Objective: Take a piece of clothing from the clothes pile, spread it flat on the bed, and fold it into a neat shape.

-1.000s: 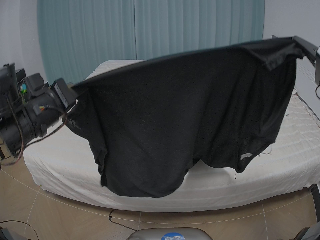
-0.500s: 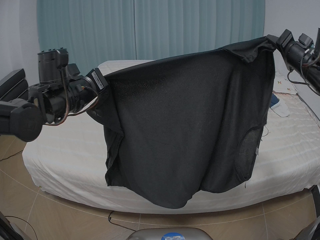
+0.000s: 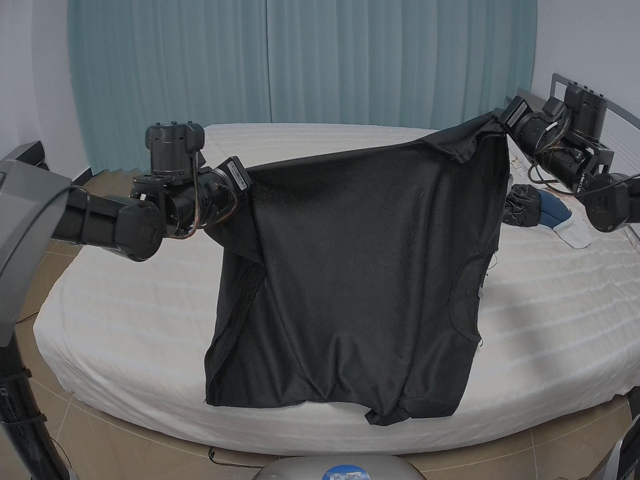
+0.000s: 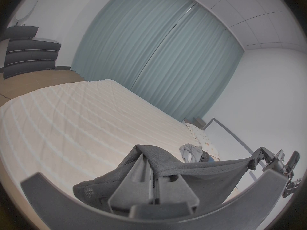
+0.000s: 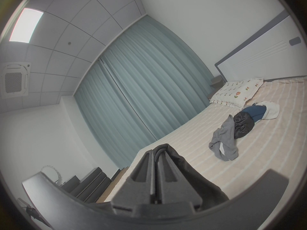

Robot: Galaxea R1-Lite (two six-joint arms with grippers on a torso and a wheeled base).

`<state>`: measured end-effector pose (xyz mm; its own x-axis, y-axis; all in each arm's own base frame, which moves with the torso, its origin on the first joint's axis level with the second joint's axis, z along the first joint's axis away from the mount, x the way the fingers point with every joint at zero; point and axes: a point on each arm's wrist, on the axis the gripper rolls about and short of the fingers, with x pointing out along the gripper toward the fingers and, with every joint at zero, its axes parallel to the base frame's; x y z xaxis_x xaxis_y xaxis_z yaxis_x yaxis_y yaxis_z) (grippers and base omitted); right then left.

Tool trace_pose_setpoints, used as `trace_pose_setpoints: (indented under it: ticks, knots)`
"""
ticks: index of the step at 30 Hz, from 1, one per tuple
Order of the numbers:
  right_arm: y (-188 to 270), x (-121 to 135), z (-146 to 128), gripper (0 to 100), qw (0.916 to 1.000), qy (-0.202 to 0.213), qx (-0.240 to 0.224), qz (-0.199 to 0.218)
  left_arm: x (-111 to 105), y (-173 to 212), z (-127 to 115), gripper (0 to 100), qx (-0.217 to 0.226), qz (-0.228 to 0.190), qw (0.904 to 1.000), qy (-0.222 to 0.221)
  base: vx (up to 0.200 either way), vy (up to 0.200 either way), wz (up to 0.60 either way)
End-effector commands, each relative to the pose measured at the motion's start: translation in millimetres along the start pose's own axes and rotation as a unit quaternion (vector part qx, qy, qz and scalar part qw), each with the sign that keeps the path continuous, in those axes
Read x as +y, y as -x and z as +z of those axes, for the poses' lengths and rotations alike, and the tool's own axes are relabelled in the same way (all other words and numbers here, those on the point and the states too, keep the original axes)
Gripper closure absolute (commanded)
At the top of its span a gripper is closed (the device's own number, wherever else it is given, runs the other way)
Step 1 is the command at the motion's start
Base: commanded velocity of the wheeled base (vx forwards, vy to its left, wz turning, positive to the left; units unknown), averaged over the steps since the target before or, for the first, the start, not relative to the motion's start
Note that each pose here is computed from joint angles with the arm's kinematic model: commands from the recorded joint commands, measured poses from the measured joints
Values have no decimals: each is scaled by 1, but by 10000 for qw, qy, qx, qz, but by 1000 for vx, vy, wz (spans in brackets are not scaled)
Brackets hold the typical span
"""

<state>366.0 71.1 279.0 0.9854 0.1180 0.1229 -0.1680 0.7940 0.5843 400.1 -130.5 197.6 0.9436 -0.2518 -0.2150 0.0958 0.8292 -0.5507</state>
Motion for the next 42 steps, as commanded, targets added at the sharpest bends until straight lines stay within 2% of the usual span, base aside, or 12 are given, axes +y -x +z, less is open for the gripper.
trace_pose_setpoints:
  ticks: [1,10,14,16,17,24,30,32,33,34,37,42]
  knots:
    - [-35,-32,-52,100,9980,29,510,-385,30,-56,-46,100,426,360,9984,-58,200,0,0]
    - [-61,-80,-121,100,9931,85,865,-790,67,-100,-96,100,704,897,9935,35,0,0,0]
    - [-68,-101,-145,100,9901,100,1022,-960,74,-108,-106,100,748,964,9925,83,0,0,0]
    - [-68,-103,-149,100,9899,108,1039,-962,74,-108,-107,100,758,963,9924,91,0,0,0]
    - [-71,-111,-160,0,9889,114,1095,-1001,79,-111,-107,0,776,966,9922,126,0,0,0]
    - [-77,-151,-198,0,9805,126,1410,-1362,102,-133,-113,0,590,1180,9900,492,0,0,0]
    - [-77,-173,-173,0,9793,29,1164,-1656,129,-127,-92,0,558,1636,9819,773,0,0,0]
    - [-77,-174,-173,0,9792,29,1160,-1662,129,-127,-92,0,566,1636,9817,788,0,0,0]
    - [-74,-180,-166,0,9779,-35,1151,-1744,131,-119,-78,0,690,1693,9762,1165,0,0,0]
    - [-71,-182,-167,0,9764,-180,1184,-1796,126,-112,-71,0,1014,1599,9718,1403,0,0,0]
    - [-62,-184,-171,0,9721,-528,1329,-1857,121,-99,-62,0,1578,1433,9615,1733,0,0,0]
    - [-47,-185,-175,0,9665,-833,1622,-1807,128,-88,-56,0,1671,1485,9565,1873,0,0,0]
